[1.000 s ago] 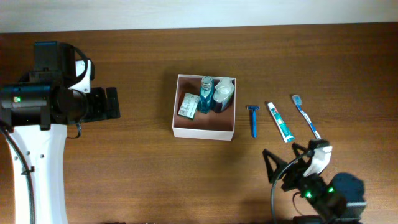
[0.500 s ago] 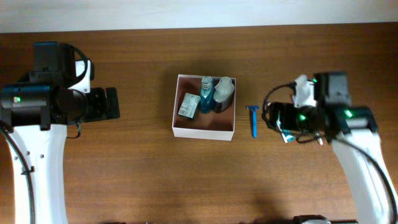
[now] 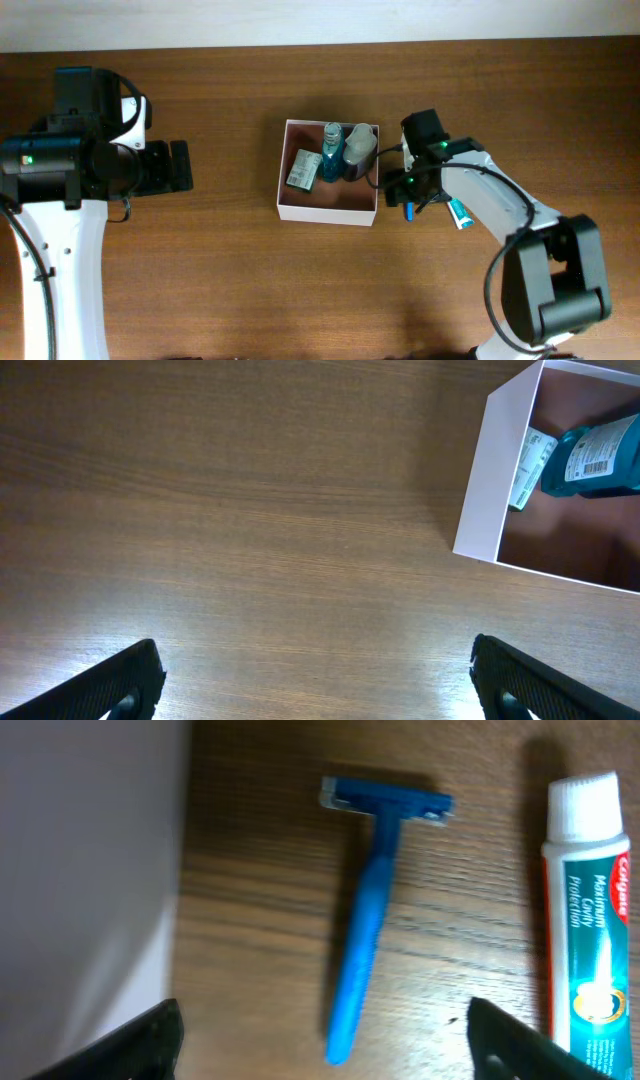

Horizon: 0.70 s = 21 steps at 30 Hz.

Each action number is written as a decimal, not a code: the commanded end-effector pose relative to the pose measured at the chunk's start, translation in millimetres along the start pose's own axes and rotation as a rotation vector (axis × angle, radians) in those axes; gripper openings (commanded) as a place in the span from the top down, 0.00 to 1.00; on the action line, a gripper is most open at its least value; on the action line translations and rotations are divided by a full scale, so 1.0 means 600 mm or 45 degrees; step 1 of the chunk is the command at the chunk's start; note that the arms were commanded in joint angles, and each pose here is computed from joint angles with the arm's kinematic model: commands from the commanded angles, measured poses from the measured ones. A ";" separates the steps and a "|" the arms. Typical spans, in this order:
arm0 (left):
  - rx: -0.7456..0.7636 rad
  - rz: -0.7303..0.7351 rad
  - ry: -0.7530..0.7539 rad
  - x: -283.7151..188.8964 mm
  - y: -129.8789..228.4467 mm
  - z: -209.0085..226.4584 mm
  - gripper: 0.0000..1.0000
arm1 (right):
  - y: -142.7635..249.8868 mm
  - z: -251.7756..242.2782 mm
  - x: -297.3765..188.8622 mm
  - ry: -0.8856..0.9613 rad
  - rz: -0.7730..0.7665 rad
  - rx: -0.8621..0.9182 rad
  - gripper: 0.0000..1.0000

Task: Pack container
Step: 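Reach the right gripper to the blue razor and grasp it, then place the blue razor into the white box with the right gripper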

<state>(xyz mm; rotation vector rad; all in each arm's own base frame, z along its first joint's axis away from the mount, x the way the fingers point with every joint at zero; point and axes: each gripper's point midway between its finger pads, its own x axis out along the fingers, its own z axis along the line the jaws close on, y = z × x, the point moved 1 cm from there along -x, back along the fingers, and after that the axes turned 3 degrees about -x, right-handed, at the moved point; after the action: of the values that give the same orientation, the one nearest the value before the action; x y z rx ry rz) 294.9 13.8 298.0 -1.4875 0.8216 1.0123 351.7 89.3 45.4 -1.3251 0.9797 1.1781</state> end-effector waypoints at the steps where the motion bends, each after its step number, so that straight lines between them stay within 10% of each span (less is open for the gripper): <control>1: 0.005 -0.030 -0.007 -0.012 -0.002 0.004 0.01 | -0.004 -0.026 0.026 0.104 0.023 0.094 0.34; 21: 0.005 -0.030 -0.007 -0.012 -0.002 0.004 0.01 | -0.003 -0.014 0.052 0.046 0.051 0.095 0.86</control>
<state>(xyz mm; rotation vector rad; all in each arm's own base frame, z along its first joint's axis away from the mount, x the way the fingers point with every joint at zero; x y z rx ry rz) 294.8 13.8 297.9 -1.4874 0.8219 1.0126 356.9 82.4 14.5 -1.2869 1.0677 1.1464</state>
